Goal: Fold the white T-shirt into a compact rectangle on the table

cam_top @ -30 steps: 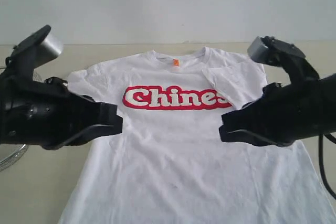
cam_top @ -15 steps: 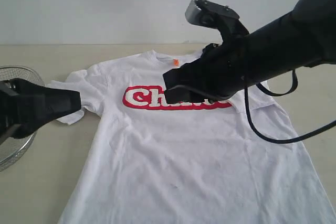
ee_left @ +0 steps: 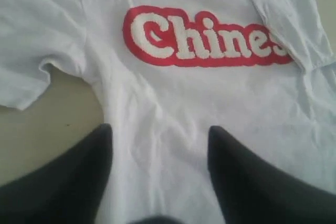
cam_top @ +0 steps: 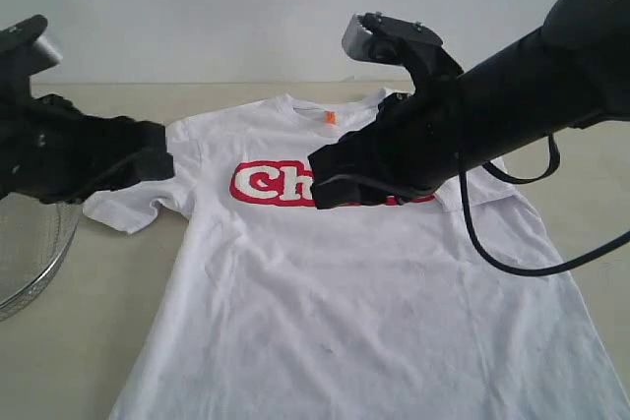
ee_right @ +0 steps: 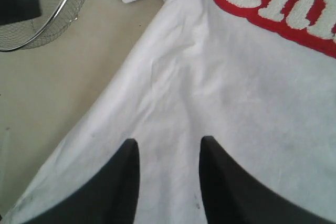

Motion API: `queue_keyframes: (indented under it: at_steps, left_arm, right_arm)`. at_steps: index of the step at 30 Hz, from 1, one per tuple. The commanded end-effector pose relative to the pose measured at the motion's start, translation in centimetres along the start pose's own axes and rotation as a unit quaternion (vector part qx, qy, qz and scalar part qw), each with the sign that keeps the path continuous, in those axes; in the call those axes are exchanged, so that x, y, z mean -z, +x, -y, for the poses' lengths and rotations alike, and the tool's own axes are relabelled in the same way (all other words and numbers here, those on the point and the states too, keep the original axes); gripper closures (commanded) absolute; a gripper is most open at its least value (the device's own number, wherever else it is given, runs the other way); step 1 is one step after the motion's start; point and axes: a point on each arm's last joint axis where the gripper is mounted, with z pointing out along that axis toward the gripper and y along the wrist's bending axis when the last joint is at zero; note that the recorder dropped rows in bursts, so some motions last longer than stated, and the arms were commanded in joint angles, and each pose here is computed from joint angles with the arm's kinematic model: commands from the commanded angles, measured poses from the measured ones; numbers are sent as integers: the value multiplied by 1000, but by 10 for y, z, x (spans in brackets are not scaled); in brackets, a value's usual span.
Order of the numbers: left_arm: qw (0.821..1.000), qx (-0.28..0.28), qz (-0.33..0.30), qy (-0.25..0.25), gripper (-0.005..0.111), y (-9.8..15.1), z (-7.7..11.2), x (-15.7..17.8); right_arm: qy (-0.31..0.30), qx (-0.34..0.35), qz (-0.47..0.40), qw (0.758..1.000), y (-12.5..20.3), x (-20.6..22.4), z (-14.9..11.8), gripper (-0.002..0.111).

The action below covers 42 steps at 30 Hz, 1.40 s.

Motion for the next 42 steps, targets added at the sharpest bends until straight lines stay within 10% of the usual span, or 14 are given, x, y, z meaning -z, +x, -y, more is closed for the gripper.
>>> queue_keyframes:
  at_steps: [1, 13, 18, 42]
  left_arm:
    - [994, 108, -10, 7, 42, -17, 1, -34]
    - [947, 316, 43, -44, 42, -20, -21, -82]
    - [895, 436, 48, -85, 42, -7, -36, -104]
    - [878, 436, 89, -178, 42, 2, -66, -139]
  right_arm:
    - [-1, 8, 0, 1000, -1, 1, -2, 75]
    - [-1, 8, 0, 1000, -1, 1, -2, 75]
    - [-1, 8, 0, 1000, -1, 1, -2, 75]
    - [6, 8, 8, 1000, -3, 2, 0, 75]
